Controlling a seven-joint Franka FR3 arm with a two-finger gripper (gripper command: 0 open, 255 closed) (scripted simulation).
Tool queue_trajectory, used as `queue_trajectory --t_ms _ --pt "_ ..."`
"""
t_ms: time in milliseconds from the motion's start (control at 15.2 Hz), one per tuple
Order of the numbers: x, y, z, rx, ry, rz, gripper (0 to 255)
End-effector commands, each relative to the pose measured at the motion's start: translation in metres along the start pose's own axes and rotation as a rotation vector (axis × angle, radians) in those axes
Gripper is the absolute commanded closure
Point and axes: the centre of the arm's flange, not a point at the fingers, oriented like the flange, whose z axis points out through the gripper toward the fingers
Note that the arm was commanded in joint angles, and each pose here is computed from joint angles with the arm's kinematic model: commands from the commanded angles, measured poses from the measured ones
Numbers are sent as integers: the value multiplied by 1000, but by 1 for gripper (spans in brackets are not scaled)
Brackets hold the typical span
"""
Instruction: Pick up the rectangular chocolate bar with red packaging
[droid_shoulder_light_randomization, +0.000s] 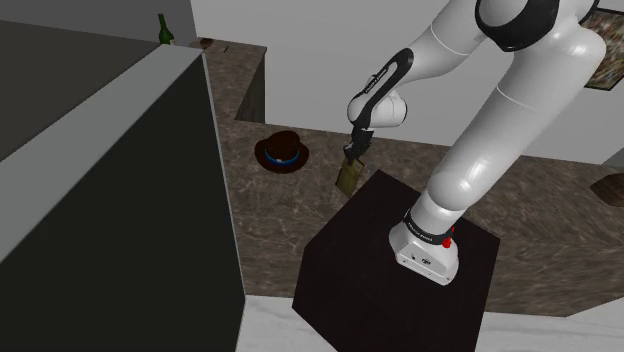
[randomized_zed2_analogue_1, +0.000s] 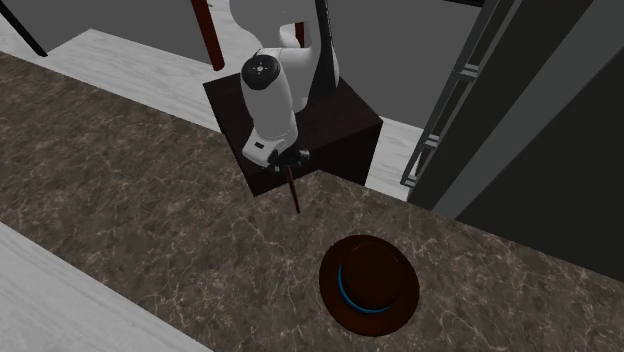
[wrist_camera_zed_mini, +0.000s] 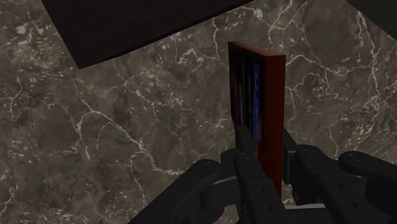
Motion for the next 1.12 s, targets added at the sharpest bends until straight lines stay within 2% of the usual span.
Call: queue_trajectory --t_ms 0,924,1056 --pt "0 -1 -5 0 -1 0 255" --pt "-3 -7 -79 0 -1 0 255" --pt "-3 -7 -80 0 -1 0 255"
